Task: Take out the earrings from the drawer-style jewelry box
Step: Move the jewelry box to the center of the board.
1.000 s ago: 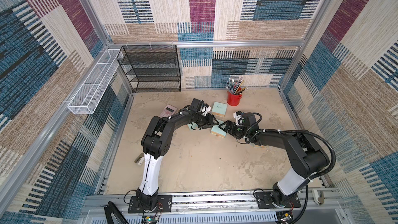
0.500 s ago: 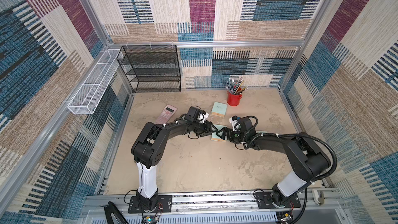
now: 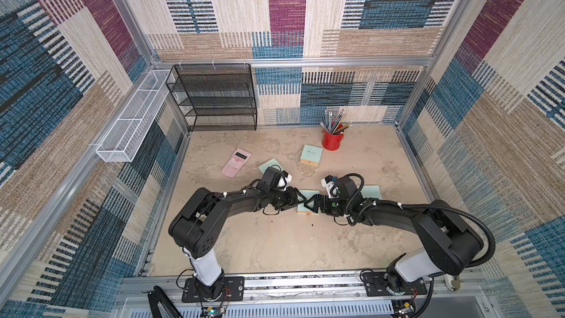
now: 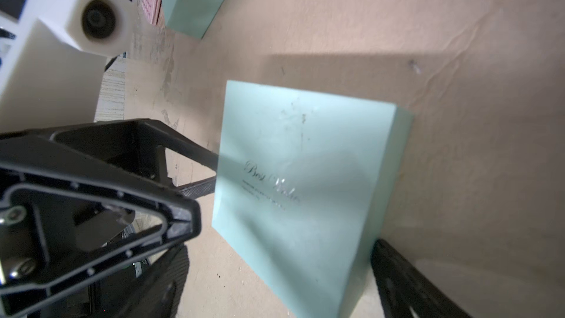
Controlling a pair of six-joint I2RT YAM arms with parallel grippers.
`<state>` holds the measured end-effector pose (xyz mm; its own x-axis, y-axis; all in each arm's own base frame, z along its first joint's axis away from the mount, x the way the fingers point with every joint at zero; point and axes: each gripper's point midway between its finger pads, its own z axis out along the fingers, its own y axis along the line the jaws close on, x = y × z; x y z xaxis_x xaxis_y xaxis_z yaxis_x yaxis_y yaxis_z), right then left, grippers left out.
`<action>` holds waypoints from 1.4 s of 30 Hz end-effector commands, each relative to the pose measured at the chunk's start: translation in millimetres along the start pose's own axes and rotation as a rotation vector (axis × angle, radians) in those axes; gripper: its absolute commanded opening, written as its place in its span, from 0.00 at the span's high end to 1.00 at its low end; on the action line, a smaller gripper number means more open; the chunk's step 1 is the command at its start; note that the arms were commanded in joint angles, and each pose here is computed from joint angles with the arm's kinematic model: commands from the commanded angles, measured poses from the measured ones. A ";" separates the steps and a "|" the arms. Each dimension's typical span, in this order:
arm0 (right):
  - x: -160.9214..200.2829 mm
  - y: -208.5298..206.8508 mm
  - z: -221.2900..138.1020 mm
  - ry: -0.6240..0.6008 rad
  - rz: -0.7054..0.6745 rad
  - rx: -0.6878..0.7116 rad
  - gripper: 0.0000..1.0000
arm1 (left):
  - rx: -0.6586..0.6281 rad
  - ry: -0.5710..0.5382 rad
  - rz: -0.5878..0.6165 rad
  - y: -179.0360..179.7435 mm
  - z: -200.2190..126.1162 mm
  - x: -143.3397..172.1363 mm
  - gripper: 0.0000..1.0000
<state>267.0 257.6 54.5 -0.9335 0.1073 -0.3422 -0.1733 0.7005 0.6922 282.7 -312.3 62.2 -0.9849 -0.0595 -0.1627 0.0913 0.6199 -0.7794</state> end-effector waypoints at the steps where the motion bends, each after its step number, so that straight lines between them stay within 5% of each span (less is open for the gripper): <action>1: -16.2 28.7 4.7 -0.042 -0.031 -0.103 0.05 | 0.082 0.099 -0.002 -15.2 -0.5 29.7 0.42; 14: -28.7 32.7 26.4 -0.051 -0.056 -0.052 0.03 | 0.032 0.077 -0.084 16.5 -15.9 61.0 0.42; 21: -35.6 15.8 5.8 -0.136 -0.027 0.064 0.01 | 0.030 0.071 -0.098 19.5 -23.6 69.1 0.42; 32: -12.1 24.2 -23.7 -0.131 -0.020 -0.006 0.02 | 0.050 -0.029 -0.073 -3.3 -56.1 46.3 0.41; 37: 4.1 21.1 -34.5 -0.123 -0.003 -0.032 0.12 | -0.035 -0.145 -0.013 -12.7 -81.1 0.4 0.35; 42: 18.0 16.5 -32.3 -0.101 0.027 -0.040 0.49 | -0.065 -0.170 0.026 -21.1 -68.2 -50.9 0.35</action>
<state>238.2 242.3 75.4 -0.9026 0.1851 -0.3886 -0.1580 0.6972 0.6992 307.5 -268.7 136.9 -0.9418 -0.2129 -0.2600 0.0753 0.6205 -0.7806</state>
